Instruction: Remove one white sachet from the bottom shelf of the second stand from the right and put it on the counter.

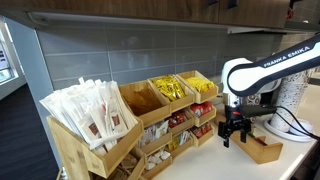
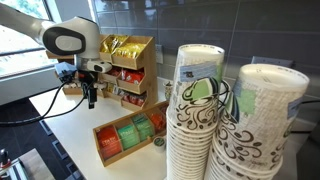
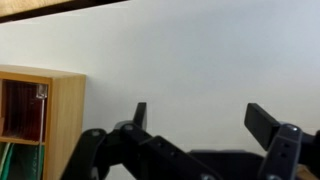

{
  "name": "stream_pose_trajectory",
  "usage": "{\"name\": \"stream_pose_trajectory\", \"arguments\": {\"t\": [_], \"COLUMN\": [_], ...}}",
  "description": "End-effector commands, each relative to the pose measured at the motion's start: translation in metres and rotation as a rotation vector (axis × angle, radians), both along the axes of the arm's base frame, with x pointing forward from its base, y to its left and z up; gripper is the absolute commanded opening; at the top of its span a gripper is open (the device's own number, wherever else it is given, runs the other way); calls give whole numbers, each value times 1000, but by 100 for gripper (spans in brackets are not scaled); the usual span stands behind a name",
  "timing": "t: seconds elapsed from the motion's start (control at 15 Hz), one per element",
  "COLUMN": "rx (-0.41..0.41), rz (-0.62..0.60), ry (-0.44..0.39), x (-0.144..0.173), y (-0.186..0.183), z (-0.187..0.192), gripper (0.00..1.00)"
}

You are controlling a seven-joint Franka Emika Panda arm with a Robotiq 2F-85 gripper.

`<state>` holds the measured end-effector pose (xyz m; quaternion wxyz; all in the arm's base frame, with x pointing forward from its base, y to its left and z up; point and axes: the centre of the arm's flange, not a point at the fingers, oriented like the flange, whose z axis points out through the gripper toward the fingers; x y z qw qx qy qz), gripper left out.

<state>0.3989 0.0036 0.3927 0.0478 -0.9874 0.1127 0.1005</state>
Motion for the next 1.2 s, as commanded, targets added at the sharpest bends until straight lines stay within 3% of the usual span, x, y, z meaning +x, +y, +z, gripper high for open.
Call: {"name": "stream_pose_trajectory", "arguments": {"t": [0.0, 0.2, 0.47, 0.73, 1.13], "rx": [0, 5, 164, 323, 516], "rz": [0, 7, -15, -196, -518], "ry": [0, -3, -73, -148, -120], "x": [0, 0, -4, -6, -6], "y": [0, 0, 3, 1, -3], "z": [0, -5, -32, -58, -87], "gripper": [100, 100, 100, 100, 100]}}
